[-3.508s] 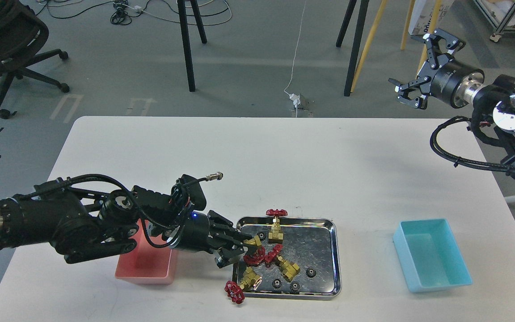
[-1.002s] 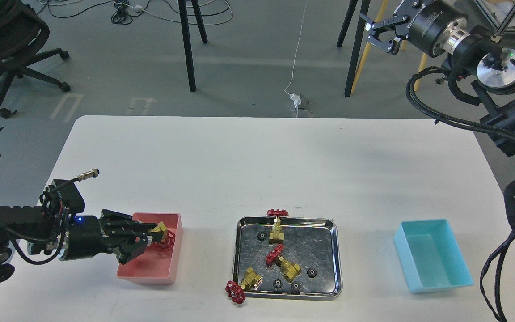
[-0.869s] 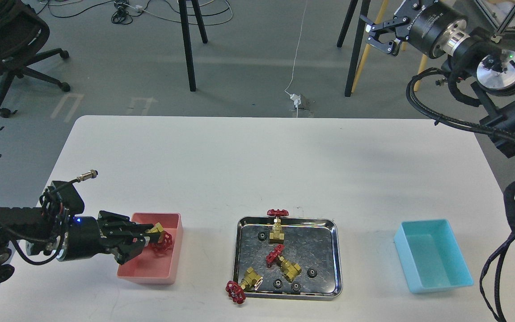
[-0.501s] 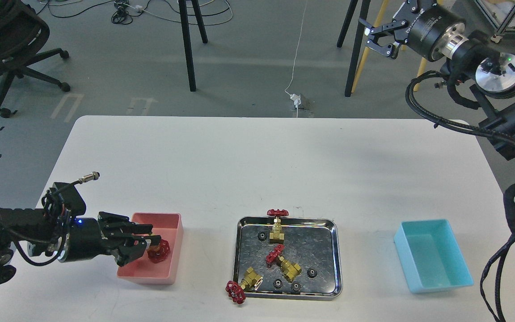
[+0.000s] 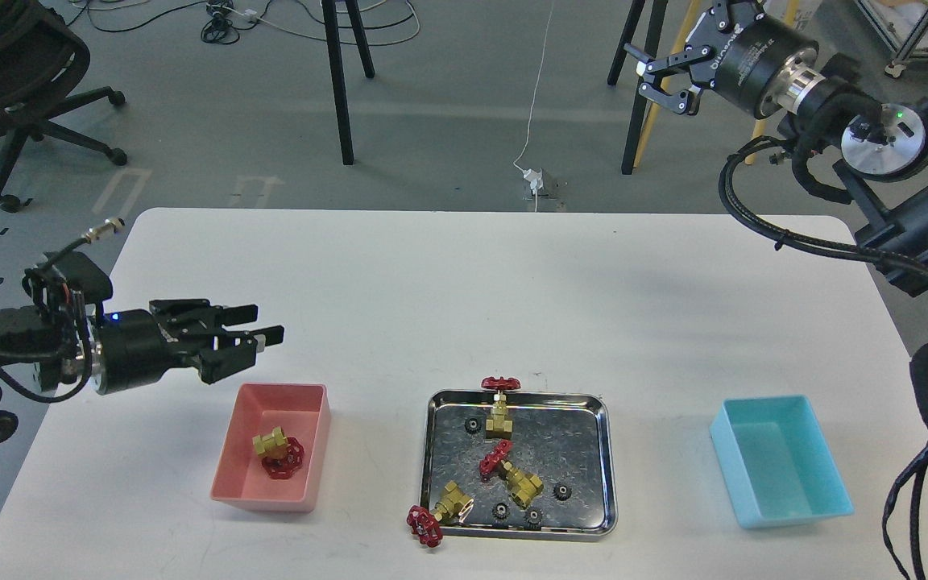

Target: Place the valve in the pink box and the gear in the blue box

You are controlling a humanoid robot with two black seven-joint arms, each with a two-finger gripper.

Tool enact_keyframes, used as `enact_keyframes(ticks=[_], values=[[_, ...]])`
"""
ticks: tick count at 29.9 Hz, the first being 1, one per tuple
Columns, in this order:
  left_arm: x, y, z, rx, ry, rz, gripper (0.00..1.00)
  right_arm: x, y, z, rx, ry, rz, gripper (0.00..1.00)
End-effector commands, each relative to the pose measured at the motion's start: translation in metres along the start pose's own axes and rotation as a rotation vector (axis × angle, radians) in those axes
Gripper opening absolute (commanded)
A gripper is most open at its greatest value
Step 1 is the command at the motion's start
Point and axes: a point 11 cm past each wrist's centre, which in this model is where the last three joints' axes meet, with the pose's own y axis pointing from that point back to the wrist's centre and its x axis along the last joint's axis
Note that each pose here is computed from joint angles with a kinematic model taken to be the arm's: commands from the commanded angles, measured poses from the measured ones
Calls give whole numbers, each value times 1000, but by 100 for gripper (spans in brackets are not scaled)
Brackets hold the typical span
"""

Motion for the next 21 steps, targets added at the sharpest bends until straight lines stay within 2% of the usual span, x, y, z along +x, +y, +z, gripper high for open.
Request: enact_keyframes(ticks=[1, 6, 8, 10, 12, 16, 21], values=[[43, -7, 12, -44, 193, 145, 64, -8, -6, 8, -232, 366, 29, 100], [86, -36, 56, -277, 630, 261, 65, -18, -1, 43, -500, 783, -13, 100], [97, -47, 72, -377, 802, 291, 66, -35, 6, 66, -581, 909, -104, 100], [108, -58, 87, -468, 926, 314, 67, -56, 20, 108, -705, 1051, -240, 100], [121, -65, 101, -546, 983, 336, 68, -66, 45, 147, -843, 1199, -364, 100], [132, -76, 123, -649, 1030, 358, 68, -71, 91, 190, -1013, 1393, -543, 100], [134, -83, 132, -694, 1065, 378, 69, -76, 111, 201, -1079, 1560, -653, 100]])
